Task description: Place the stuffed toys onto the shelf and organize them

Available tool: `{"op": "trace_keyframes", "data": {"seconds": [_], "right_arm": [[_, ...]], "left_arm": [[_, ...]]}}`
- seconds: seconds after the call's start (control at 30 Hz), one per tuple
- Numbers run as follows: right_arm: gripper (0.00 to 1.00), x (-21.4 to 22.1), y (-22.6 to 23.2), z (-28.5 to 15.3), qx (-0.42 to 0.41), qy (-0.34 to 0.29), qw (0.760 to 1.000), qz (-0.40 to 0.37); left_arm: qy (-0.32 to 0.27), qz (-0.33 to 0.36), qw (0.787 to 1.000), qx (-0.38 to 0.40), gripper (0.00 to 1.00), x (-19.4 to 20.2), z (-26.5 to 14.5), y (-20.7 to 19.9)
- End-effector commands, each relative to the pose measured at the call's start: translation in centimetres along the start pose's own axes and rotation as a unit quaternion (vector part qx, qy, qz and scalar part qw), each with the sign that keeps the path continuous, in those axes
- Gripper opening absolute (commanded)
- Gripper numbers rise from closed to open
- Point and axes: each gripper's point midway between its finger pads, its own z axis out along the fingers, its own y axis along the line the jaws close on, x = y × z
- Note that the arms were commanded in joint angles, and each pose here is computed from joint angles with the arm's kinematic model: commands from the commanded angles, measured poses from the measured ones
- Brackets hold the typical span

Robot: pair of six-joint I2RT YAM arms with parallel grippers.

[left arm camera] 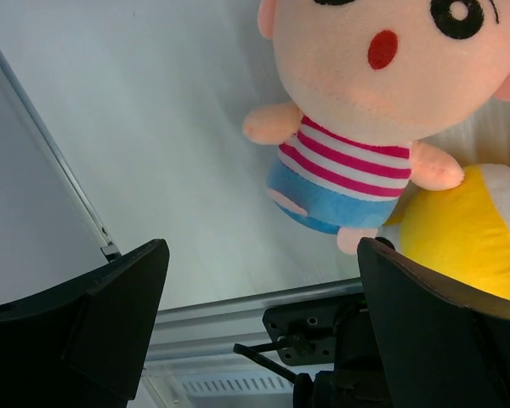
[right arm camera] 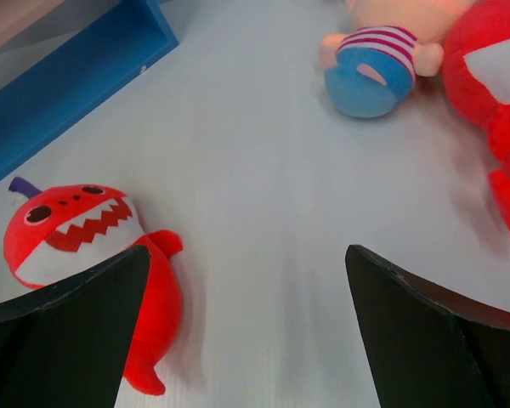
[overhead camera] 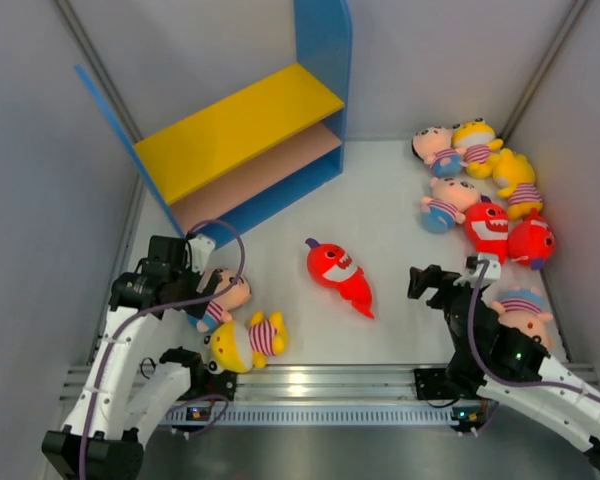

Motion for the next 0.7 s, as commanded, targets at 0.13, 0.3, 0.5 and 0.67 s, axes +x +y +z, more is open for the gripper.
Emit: {"op": "trace_keyframes", "data": {"seconds": [0.13,0.3,0.5,0.67], "right_arm": [[0.99,-5.7,2.8,-1.4,-0.064,-0.051,0.992,0.097],[0.99,0.6,10.2,0.0,-0.168,0.101,0.981,-0.002],[0.99,9.7,11.1,2.2,-0.104,0.276,0.942,-0.161],[0.99,11.4,13.2,1.3,-0.22,0.246,0.923,-0.197]], "left_arm": [[-0.062,0.015,0.998,0.021,0.99,-2.1,-1.1,-0.5],[-0.023,0.005,1.0,0.018,0.99,-1.5,0.1,-0.3],[-0.004,-0.006,1.0,0.014,0.99,-1.0,0.6,0.1],[0.006,-0.01,1.0,0.016,0.99,-0.7,0.9,0.1]]}}
